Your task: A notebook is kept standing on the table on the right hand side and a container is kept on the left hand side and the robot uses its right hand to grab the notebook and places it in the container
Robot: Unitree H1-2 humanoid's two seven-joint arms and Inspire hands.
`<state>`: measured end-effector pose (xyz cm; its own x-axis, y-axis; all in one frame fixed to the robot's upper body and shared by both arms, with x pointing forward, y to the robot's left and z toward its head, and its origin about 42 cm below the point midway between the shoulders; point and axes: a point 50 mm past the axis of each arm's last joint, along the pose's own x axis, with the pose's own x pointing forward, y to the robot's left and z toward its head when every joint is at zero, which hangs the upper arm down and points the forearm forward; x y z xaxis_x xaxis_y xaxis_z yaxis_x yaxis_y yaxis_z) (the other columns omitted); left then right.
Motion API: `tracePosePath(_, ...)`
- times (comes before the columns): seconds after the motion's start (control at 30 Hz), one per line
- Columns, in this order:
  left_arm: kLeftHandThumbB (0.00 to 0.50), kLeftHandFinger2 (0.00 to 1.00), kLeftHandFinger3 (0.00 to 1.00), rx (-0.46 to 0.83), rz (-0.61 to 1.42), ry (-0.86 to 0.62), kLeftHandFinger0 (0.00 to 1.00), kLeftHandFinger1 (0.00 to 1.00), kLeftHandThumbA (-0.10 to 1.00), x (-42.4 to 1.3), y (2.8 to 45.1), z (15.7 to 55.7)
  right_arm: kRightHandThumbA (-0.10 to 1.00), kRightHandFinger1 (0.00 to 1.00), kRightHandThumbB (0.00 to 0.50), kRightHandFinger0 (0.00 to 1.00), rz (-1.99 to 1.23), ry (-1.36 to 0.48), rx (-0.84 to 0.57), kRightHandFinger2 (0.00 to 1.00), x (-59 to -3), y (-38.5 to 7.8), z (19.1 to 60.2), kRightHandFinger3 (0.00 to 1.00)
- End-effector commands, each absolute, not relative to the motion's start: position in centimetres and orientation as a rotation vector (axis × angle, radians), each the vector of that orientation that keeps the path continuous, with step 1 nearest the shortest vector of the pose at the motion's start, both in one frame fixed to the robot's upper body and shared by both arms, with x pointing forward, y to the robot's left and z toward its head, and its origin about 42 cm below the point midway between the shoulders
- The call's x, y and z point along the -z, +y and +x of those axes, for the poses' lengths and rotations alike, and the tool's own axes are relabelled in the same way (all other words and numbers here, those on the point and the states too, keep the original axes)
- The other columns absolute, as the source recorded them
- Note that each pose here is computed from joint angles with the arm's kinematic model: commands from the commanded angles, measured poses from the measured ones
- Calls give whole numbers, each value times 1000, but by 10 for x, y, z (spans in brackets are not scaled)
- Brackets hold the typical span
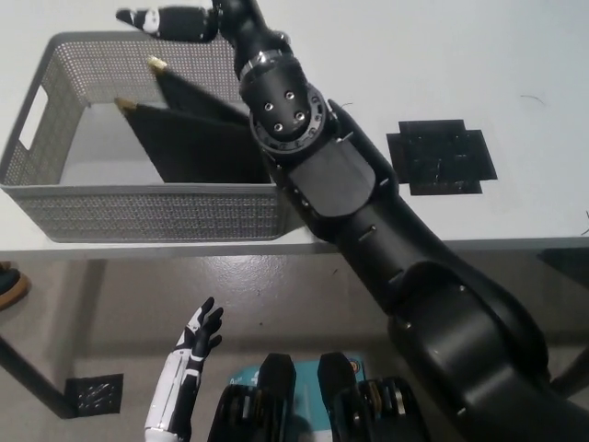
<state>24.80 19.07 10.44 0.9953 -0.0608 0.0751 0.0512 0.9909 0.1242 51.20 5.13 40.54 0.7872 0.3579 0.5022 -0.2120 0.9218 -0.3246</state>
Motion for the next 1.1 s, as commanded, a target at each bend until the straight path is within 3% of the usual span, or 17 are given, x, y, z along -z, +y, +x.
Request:
tracePosePath(0.0,500,1000,1000,75,90,-121,1000,1000,1000,-112,186,250,1000,1000,486,1000,-208,-924,-291,1000,-497,-4,462,1000)
tracePosePath(0.2,500,1000,1000,50,109,-111,1000,1000,1000,-108,191,246,1000,1000,500,1000,-24,-1173,-214,1000,-512,-96,377,1000)
tracePosePath(0.23,500,1000,1000,46,114,-105,1000,1000,1000,-106,193,244,1000,1000,480,1000,-28,-1211,-192,1000,-507,-112,365,1000)
tracePosePath(0.47,500,1000,1000,37,133,-100,1000,1000,1000,-103,200,245,1000,1000,437,1000,-225,-1280,8,1000,-406,-192,295,1000)
tracePosePath(0.67,500,1000,1000,42,146,-87,1000,1000,1000,-102,202,249,1000,1000,465,1000,-221,-1047,34,1000,-301,-232,244,1000)
tracePosePath(0.77,500,1000,1000,44,145,-90,1000,1000,1000,-103,203,252,1000,1000,413,1000,-203,-870,83,1000,-243,-239,224,1000)
tracePosePath(0.8,500,1000,1000,43,145,-85,1000,1000,1000,-103,204,251,1000,1000,430,1000,-212,-830,91,1000,-230,-240,221,1000)
tracePosePath(0.87,500,1000,1000,32,149,-82,1000,1000,1000,-102,205,251,1000,1000,408,1000,-207,-774,94,1000,-208,-240,215,1000)
tracePosePath(0.9,500,1000,1000,35,160,-87,1000,1000,1000,-102,205,249,1000,1000,439,1000,-188,-679,96,1000,-183,-239,211,1000)
tracePosePath(1.0,500,1000,1000,36,164,-94,1000,1000,1000,-100,206,250,1000,1000,475,1000,-140,-532,71,1000,-145,-230,210,1000)
tracePosePath(1.07,500,1000,1000,33,159,-95,1000,1000,1000,-101,206,249,1000,1000,449,1000,-151,-445,52,1000,-121,-227,212,1000)
